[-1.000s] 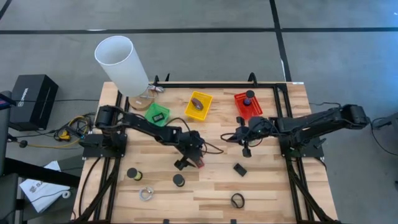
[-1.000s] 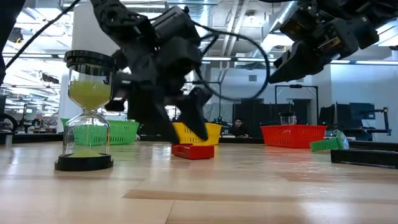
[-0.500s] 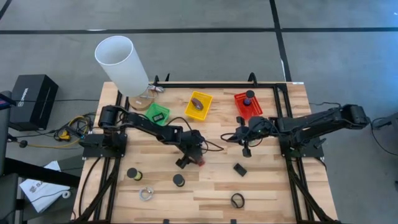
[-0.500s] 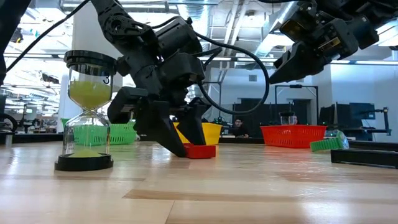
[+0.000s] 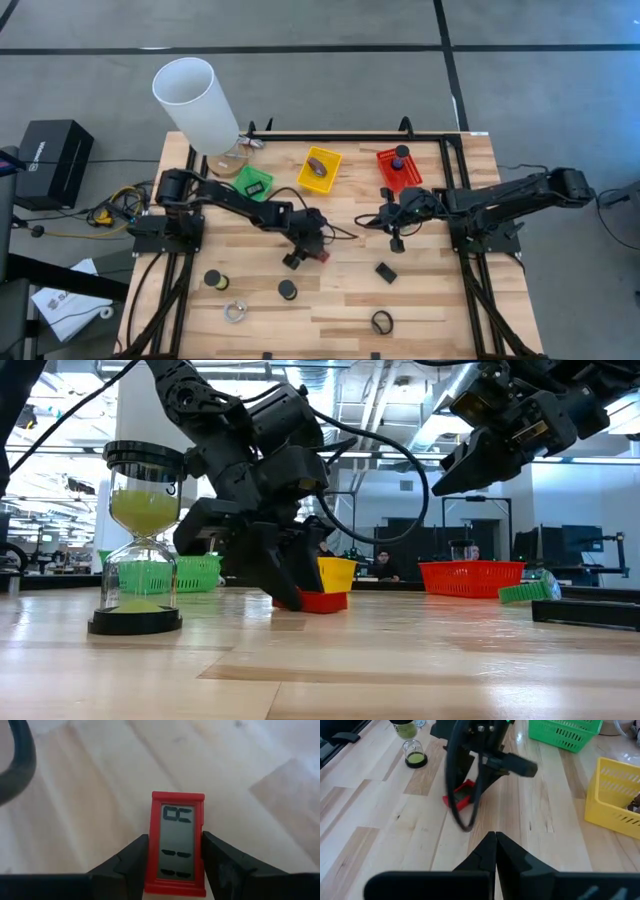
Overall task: Pick & Place Office items
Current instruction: Put the red timer into the green bin
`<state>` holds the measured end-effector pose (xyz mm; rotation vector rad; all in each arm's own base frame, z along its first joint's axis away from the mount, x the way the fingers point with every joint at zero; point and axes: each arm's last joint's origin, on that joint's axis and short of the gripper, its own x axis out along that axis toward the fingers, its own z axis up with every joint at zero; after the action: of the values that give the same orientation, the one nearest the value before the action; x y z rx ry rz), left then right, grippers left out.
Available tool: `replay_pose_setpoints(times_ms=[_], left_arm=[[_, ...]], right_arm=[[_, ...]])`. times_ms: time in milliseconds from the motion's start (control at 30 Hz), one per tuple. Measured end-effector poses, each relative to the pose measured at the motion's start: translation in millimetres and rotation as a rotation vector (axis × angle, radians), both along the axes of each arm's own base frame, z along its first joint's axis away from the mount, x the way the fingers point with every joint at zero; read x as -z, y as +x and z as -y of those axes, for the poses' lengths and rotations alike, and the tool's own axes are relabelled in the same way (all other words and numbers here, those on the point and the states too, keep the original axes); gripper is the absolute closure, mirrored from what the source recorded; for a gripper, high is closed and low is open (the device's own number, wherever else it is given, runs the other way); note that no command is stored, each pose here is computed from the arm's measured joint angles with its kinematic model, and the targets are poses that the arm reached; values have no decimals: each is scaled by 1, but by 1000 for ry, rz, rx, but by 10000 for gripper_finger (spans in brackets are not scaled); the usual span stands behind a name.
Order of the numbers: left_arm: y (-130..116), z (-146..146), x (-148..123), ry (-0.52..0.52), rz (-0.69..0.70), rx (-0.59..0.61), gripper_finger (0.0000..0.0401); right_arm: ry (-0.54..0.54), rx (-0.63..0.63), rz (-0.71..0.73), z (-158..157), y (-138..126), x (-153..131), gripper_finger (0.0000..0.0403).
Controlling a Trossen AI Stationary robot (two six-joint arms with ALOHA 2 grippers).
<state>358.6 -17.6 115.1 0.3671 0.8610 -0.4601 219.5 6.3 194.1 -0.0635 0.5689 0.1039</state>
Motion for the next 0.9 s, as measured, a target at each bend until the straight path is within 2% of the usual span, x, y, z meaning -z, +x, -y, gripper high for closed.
replay_pose_setpoints(times_ms=[67,267,400,500,667,800,900], left_arm=[[-4,-1,-7,17,-12,-25,240],[-24,-11,-51,135,-28,-184,241],[-51,-29,-86,159,-59,-367,240],[-81,-49,-99,152,-40,-553,247],[-140,-78,-105,125,35,-823,245],[-186,-93,-93,50,78,-1060,243],[-211,-98,-79,9,100,-1208,245]], right_arm=[[0,0,-2,0,0,0,403],[0,0,-6,0,0,1,403],[0,-1,-8,0,0,1,403],[5,1,-8,0,0,1,403],[31,16,-12,-1,0,1,403],[30,15,-14,-1,-1,1,403],[24,12,-8,-1,0,1,403]])
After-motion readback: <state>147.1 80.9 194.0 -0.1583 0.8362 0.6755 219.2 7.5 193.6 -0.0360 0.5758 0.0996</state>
